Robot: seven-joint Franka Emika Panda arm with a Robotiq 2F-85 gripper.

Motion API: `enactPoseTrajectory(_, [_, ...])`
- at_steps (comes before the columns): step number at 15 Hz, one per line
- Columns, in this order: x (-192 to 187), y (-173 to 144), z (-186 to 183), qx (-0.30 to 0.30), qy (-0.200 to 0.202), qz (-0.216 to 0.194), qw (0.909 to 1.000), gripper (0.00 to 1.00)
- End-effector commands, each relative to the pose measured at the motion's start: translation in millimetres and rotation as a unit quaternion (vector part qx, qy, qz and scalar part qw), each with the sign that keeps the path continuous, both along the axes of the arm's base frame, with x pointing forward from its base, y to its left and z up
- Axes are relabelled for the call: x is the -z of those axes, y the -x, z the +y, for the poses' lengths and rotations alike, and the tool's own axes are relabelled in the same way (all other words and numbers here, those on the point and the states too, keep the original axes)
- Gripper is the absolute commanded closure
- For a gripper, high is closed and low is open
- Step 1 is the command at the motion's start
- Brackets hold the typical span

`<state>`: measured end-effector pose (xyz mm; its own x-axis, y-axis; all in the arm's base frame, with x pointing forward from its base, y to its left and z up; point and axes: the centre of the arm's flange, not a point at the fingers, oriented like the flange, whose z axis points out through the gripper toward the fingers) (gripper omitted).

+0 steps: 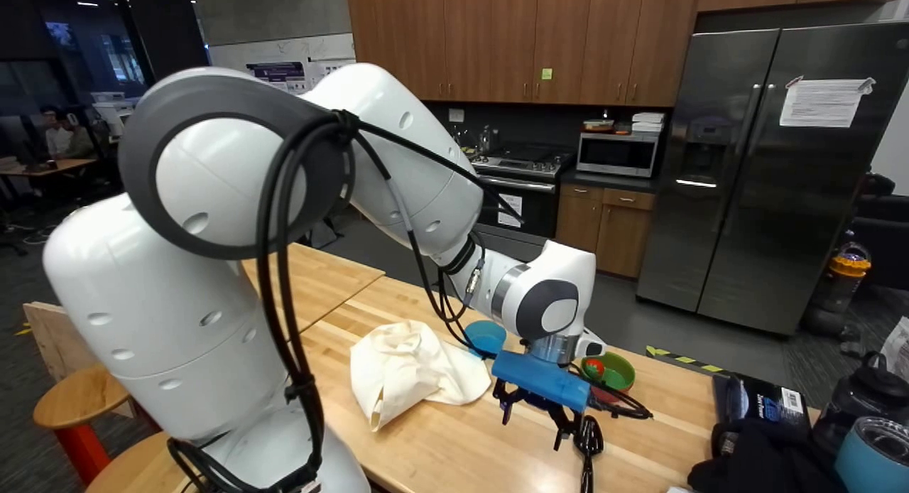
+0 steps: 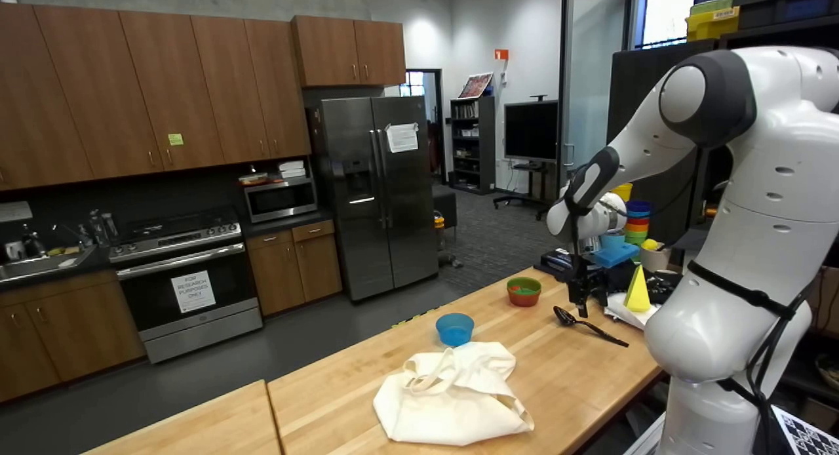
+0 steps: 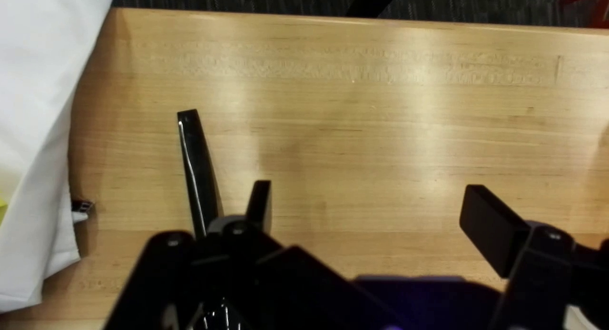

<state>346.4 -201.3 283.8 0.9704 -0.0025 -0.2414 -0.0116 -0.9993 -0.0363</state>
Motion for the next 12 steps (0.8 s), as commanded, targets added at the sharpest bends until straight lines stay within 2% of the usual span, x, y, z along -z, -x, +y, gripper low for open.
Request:
enactPoseTrajectory(1, [24.5,33.4,-2.4,0.012,0.007,-0.021,0.9997,0.0])
enactPoseTrajectory(6, [51.1,68.7,-15.1,0.031,0.025,-0.091,0.995,0.0])
enactPoseTrajectory(9, [50.5,75.1,-37.3,0.043,0.045,-0.133,0.9891,0.0])
enactPoseTrajectory(12, [57.1,78.5,-60.3,0.043,0.037,-0.161,0.9854,0.0])
